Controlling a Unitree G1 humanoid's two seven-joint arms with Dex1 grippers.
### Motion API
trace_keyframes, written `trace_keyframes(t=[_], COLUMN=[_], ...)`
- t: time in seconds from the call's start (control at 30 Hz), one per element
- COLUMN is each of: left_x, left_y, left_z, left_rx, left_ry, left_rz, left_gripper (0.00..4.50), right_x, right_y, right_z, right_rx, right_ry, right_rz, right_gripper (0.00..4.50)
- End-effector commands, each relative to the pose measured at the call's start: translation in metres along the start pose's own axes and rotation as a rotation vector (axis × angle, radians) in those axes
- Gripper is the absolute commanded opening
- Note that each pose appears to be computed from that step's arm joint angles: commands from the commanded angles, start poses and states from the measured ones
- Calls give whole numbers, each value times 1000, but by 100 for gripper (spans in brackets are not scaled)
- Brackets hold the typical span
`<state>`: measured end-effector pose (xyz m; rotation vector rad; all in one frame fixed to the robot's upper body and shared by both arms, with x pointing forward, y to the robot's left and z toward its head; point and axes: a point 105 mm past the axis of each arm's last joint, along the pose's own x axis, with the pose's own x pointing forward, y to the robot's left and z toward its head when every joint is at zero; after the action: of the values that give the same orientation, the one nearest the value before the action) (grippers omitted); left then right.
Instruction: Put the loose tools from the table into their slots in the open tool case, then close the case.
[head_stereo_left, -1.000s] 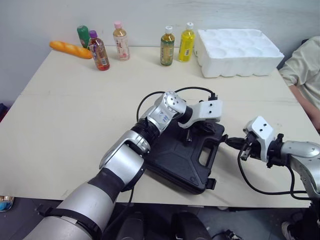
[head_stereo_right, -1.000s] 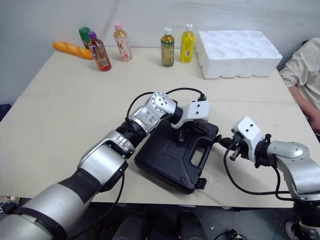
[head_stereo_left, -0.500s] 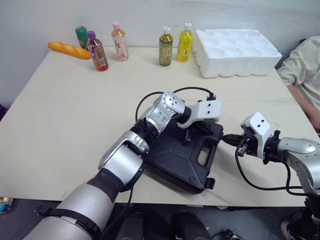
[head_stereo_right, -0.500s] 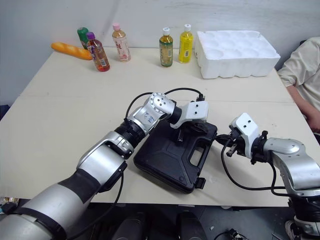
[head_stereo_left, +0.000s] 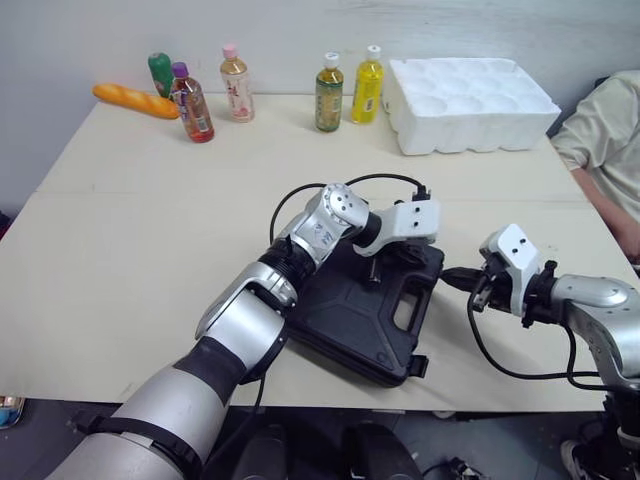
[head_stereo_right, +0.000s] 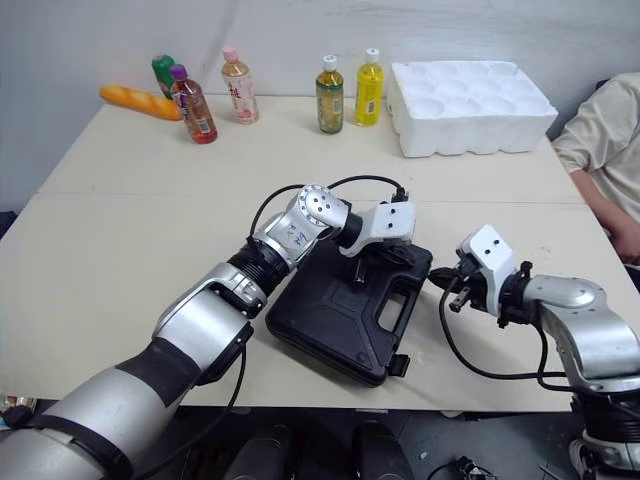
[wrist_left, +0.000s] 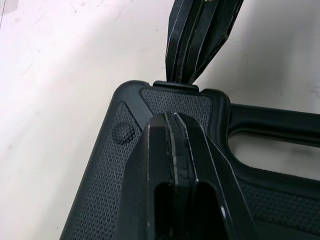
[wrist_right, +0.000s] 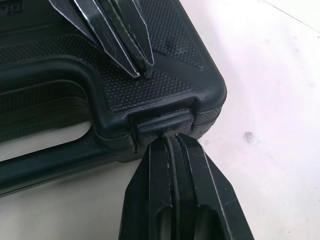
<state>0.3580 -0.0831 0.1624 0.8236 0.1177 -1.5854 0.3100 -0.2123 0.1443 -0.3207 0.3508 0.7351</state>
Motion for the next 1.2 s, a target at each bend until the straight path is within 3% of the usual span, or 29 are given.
trace_keyframes(t=[0.03,0.4,0.5,0.57,0.63,0.73,0.97,1.2], left_x=[15,11,1,-14,-34,-57,-69,-41], left_y=[-27,-23,-14,-13,-21,-41,-104,-111], left_z=[-44,-42,-29,-4,19,34,13,-7], left_rx=[-78,-87,-97,-104,-88,-56,-12,-26], left_ry=[154,130,48,-103,-235,-314,-169,-60], left_rz=[-105,-86,-54,-104,-188,-296,-465,-414], left_gripper=[4,4,4,4,4,4,4,4], right_x=[0,-6,-20,-36,-50,-63,-82,-70], right_y=[10,4,-3,-2,5,27,100,118], right_z=[30,16,5,3,2,-1,-26,-36], right_rx=[-69,-71,-95,-66,-50,-41,56,71], right_ry=[-101,-39,8,6,0,6,100,123], right_rz=[43,8,-32,-41,-20,58,291,302], right_gripper=[0,0,0,0,0,0,0,0])
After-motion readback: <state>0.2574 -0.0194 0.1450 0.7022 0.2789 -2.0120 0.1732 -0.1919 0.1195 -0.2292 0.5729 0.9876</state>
